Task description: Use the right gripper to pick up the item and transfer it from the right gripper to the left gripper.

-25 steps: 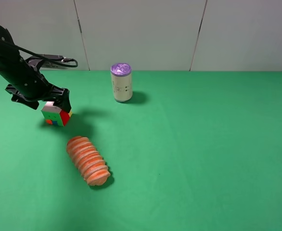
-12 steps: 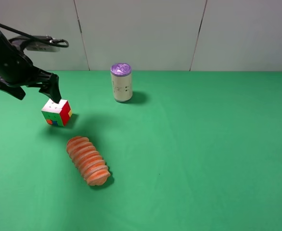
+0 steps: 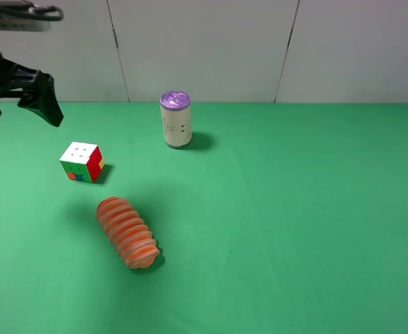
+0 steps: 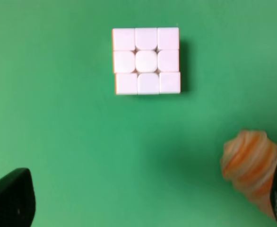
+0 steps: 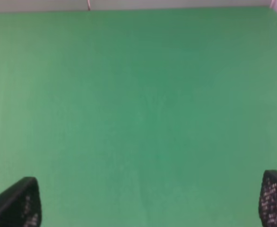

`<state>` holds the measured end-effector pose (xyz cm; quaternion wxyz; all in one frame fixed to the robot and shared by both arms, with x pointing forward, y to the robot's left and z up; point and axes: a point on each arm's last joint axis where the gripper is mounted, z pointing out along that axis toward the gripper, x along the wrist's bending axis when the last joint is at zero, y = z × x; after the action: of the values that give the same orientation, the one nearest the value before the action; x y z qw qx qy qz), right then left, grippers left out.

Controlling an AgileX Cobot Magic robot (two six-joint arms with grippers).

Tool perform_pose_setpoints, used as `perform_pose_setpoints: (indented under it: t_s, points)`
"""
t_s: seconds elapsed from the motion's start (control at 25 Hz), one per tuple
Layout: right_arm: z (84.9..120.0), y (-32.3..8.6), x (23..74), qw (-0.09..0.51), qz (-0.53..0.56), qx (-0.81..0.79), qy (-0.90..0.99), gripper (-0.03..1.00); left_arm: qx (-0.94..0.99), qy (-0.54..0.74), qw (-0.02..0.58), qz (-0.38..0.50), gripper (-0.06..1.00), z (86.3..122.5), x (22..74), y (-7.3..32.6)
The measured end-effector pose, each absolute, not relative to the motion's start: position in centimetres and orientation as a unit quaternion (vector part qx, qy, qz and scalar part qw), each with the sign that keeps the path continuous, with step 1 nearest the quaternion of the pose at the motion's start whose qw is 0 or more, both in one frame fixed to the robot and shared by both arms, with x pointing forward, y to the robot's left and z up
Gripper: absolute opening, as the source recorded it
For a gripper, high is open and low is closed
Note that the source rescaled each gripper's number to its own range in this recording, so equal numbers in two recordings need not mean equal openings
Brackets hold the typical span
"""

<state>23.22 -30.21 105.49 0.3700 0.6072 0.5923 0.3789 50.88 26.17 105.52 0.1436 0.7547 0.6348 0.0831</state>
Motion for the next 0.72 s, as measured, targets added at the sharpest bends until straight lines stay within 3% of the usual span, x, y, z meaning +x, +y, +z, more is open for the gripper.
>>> perform_pose_setpoints:
  t_s: [0.72]
  points:
    - [105.5, -30.2, 23.2, 0.37, 0.379, 0.607, 0.592, 1.0, 0.712, 0.653, 0.207, 0.157, 1.0, 112.4, 33.6, 28.7]
